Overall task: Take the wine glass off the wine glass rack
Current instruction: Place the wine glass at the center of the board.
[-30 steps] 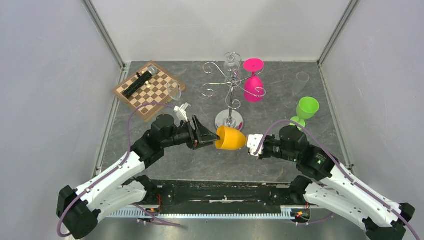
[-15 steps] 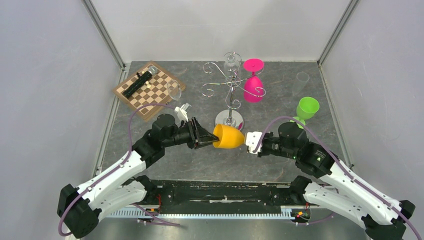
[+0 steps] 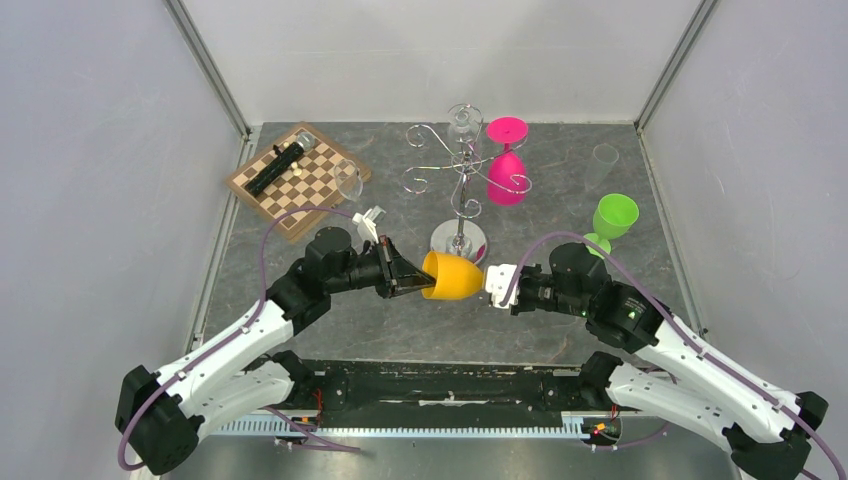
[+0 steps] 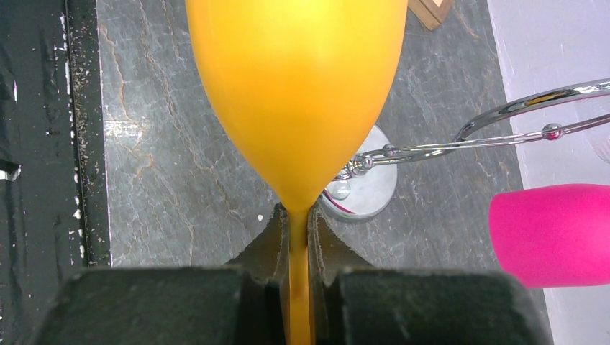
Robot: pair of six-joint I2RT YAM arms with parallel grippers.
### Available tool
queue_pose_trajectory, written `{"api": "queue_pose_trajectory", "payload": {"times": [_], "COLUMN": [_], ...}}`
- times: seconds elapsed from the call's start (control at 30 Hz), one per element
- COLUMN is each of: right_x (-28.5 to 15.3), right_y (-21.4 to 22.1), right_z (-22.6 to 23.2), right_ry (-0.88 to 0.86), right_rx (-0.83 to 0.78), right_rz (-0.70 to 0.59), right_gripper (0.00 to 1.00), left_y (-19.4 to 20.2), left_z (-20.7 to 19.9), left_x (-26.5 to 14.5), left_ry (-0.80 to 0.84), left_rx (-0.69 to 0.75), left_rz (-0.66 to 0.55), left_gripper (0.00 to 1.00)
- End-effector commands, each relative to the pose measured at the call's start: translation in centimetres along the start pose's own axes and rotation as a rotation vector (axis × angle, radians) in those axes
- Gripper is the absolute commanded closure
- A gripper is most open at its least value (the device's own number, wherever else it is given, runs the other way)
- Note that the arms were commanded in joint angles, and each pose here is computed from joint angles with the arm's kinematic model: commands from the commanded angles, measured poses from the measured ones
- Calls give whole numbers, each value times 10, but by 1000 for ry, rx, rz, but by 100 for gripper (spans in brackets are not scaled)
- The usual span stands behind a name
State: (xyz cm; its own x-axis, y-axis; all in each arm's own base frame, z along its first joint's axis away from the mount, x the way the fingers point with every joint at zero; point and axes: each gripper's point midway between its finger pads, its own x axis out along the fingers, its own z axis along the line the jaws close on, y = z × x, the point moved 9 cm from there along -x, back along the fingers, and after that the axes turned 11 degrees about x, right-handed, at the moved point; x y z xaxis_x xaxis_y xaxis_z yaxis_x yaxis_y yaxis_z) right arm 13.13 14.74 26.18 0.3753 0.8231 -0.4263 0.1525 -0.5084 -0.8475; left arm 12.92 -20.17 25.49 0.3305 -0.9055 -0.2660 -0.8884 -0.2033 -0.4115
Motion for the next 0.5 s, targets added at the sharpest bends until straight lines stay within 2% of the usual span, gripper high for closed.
{"api": "queue_pose_trajectory", "payload": {"times": [0.0,0.13,0.33,0.47], "right_x": [-6,-7,-14,-23], "right_y": [-24,-26,-26,-27], "right_z": [-10,-11,-12,-9], "right_ry": [49,58,93,92], "right_rx": [-33,-33,-34,-38], "right_rz": [-85,-98,-95,-119], "right_gripper": [100,100,66,52], "left_y": [-4,-6,-5,-4], "left_z": [-10,-14,-14,-13], "left_x": [-2,-3,-8,-13], "left_ry": [53,60,21,-6], "left_rx": [7,25,28,37], "left_rz": [-4,-11,-10,-23], "left_gripper": [98,98,98,98]}}
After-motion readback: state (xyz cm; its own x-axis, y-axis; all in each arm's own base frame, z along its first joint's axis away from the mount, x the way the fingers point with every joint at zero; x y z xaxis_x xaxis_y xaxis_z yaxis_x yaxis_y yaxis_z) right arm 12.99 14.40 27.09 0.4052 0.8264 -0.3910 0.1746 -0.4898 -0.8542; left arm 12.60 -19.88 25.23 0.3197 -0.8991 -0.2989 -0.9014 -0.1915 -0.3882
